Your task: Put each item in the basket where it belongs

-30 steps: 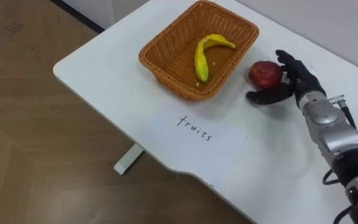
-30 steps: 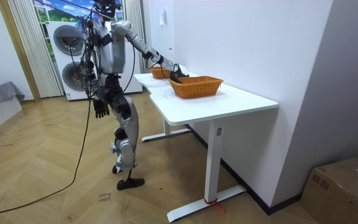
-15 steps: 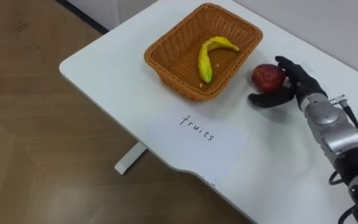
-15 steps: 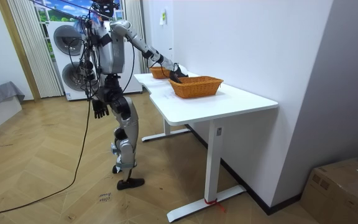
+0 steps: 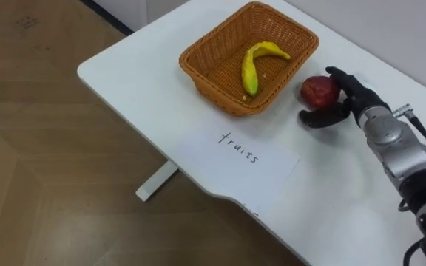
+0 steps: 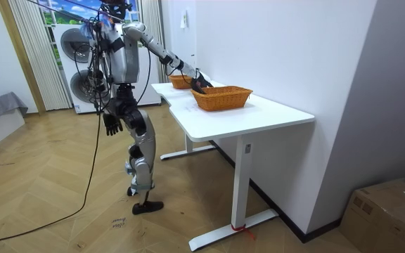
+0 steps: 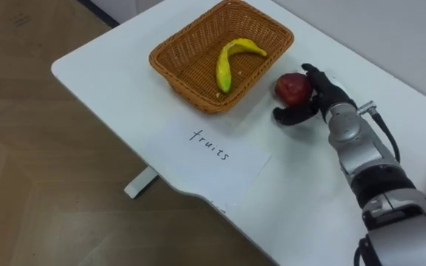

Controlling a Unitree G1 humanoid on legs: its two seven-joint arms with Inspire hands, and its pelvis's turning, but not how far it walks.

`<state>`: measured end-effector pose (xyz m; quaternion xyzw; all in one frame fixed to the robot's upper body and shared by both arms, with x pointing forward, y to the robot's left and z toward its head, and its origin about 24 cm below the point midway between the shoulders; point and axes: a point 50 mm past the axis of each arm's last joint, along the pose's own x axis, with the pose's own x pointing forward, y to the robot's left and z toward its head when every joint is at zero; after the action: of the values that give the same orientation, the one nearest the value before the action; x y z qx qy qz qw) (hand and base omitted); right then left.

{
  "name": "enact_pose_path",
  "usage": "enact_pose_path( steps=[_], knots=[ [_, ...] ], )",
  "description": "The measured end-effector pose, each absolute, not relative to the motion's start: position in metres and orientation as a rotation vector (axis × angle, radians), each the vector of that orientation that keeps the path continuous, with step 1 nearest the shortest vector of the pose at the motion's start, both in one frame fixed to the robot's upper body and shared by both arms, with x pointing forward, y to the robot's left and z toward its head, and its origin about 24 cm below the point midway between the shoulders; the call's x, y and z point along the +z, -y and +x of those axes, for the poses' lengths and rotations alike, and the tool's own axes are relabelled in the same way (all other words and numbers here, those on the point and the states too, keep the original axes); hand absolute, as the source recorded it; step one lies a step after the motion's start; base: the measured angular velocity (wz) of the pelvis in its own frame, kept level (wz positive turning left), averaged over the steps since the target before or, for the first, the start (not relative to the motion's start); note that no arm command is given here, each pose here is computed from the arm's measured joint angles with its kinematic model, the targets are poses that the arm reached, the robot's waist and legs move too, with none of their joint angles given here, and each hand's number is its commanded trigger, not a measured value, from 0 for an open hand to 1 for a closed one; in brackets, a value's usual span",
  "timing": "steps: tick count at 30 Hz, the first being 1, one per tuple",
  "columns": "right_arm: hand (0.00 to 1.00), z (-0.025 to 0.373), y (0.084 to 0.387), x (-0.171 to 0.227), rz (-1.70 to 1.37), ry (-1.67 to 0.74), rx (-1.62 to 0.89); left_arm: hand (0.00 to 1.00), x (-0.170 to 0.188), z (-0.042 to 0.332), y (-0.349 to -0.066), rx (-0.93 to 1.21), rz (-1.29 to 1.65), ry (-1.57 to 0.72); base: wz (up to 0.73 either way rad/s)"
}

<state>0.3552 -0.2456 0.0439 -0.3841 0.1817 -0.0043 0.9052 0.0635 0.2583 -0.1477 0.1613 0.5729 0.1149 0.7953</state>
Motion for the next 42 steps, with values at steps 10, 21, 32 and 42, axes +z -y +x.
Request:
enact_pose_path(
  steps=[10, 21, 32, 42],
  knots=[
    [1.00, 0.360, 0.249, 0.052, -0.901, -0.364, -0.048, 0.00, -0.147, 0.065, -0.260, 0.249, 0.351, -1.228, 0.00],
    [1.00, 0.361, 0.248, 0.054, -0.918, -0.359, -0.048, 0.00, -0.145, 0.072, -0.261, 0.252, 0.357, -1.208, 0.00],
    [1.00, 0.361, 0.249, 0.055, -0.914, -0.364, -0.044, 0.00, -0.145, 0.073, -0.261, 0.253, 0.356, -1.205, 0.00],
    [1.00, 0.354, 0.256, 0.045, -0.764, -0.412, -0.048, 0.00, -0.142, 0.075, -0.264, 0.273, 0.355, -1.178, 0.00]
  ],
)
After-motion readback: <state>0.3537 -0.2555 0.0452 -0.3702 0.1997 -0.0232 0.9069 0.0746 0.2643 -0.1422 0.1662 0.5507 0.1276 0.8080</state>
